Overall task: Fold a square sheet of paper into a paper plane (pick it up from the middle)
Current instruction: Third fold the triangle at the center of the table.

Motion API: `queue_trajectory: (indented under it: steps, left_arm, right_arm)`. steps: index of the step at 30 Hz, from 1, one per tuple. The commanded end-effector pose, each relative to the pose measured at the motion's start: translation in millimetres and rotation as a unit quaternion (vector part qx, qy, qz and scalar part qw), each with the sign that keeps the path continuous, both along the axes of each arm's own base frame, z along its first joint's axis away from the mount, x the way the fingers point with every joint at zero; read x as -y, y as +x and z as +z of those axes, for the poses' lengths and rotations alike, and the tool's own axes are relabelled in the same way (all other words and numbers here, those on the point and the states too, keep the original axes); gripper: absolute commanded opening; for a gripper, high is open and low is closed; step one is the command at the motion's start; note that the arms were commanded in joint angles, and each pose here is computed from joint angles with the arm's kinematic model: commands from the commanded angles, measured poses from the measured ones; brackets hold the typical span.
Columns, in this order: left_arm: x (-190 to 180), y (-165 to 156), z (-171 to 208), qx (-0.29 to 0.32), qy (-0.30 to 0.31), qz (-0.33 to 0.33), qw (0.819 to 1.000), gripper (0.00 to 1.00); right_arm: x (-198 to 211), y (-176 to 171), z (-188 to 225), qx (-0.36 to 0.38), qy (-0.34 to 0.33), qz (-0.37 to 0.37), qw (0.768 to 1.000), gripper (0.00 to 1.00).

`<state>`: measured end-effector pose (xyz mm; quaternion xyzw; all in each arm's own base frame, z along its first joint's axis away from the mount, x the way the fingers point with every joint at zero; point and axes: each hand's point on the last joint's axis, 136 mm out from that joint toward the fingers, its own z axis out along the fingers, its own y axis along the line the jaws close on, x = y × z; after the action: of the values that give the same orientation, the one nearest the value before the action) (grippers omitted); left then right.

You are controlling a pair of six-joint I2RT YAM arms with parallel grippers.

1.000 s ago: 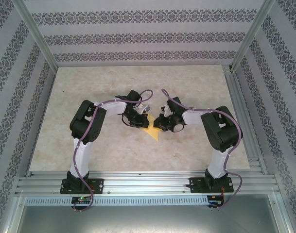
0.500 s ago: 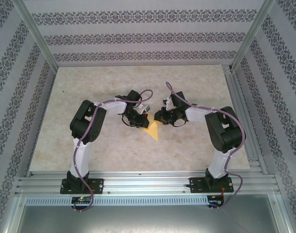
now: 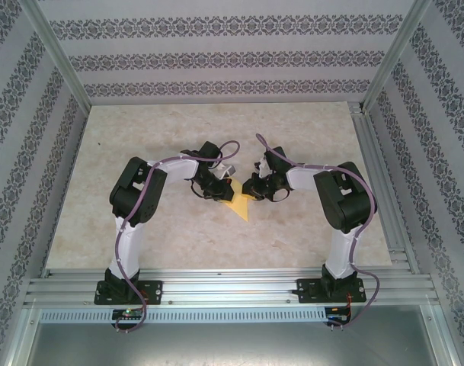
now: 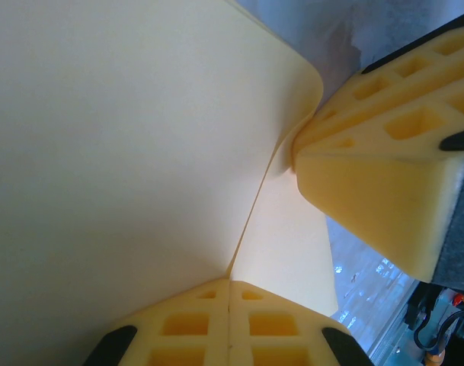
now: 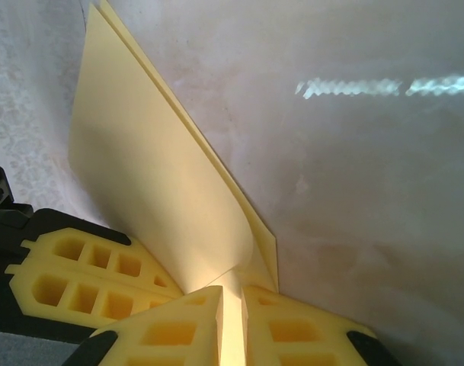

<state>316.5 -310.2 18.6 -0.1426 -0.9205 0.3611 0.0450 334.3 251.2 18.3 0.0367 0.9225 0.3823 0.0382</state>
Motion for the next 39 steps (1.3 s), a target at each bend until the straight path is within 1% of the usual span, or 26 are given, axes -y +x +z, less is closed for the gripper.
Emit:
queue_trajectory:
  steps: [1, 3, 5, 16, 23, 26, 29, 34, 37, 39]
  left_arm:
    - [-20, -10, -41, -0.020, 0.064, -0.004, 0.998, 0.02]
    - [-20, -9, -40, -0.019, 0.063, -0.004, 0.998, 0.02]
    - [-20, -9, -40, -0.019, 0.063, -0.004, 0.998, 0.01]
    - [-20, -10, -40, -0.020, 0.063, -0.004, 0.998, 0.02]
    - [-21, -12, -42, -0.021, 0.064, -0.006, 0.998, 0.01]
    - [-21, -12, -42, -0.022, 0.064, -0.005, 0.998, 0.01]
    - [-22, -13, -43, -0.023, 0.065, -0.004, 0.998, 0.02]
    - [-22, -12, -42, -0.021, 0.065, -0.005, 0.998, 0.01]
    - [-22, -12, -41, -0.022, 0.065, -0.004, 0.998, 0.01]
    - [-21, -11, -41, -0.021, 0.064, -0.003, 0.998, 0.01]
  right_arm:
    - [-1, 18, 40, 0.047, 0.020, -0.004, 0.999, 0.15]
    - [-4, 22, 51, 0.056, 0.029, -0.002, 0.998, 0.15]
    - [-3, 24, 54, 0.059, 0.024, -0.003, 0.998, 0.15]
    - [-1, 22, 21, 0.028, -0.001, -0.004, 1.000, 0.14]
    - [13, 22, -9, 0.005, -0.064, -0.001, 0.998, 0.15]
    - [17, 21, -11, 0.001, -0.084, 0.005, 0.996, 0.15]
    - [13, 25, 3, 0.011, -0.070, 0.007, 0.997, 0.15]
    - [1, 35, 39, 0.041, -0.017, 0.003, 0.999, 0.15]
    - [-4, 36, 43, 0.043, -0.003, 0.002, 0.999, 0.15]
    - [-3, 35, 37, 0.037, -0.005, 0.001, 0.999, 0.15]
